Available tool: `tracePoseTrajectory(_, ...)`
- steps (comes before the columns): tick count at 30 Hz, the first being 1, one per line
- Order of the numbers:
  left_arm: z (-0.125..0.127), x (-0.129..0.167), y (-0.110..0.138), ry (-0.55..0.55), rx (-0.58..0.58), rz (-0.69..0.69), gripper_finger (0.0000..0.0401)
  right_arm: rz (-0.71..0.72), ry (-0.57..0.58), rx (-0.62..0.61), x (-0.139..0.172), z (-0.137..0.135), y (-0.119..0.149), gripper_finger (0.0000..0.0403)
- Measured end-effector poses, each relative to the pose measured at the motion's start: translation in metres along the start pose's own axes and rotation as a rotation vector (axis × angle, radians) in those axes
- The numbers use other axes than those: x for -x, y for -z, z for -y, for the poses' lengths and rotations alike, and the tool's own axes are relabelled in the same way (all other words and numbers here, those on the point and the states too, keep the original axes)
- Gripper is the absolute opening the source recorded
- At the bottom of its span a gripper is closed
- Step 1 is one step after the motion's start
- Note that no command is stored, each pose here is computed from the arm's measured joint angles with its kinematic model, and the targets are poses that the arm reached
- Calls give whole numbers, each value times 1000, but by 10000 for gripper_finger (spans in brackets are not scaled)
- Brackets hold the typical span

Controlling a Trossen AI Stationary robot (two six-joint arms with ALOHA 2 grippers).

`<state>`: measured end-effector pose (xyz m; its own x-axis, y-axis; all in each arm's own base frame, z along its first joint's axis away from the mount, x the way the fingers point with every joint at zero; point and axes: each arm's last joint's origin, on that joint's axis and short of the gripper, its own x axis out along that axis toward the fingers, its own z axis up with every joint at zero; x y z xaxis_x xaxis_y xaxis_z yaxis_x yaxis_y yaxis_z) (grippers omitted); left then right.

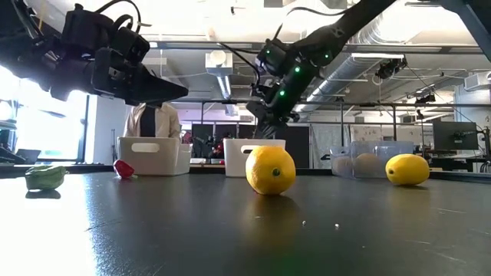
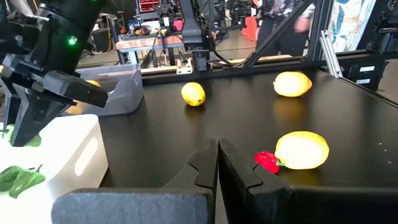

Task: Sort produce into baskets

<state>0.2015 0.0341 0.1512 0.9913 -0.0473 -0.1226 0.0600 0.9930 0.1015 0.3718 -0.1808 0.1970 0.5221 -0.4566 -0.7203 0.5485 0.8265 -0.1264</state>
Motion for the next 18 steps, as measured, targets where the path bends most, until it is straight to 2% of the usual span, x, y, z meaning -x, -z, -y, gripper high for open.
tracePoseTrajectory(7,0,0,0,0,1,0,0,-21,5,-7,0,3,2,90)
tracePoseTrajectory(18,0,0,0,0,2,0,0,-72,-23,-92,-1,6,7,84)
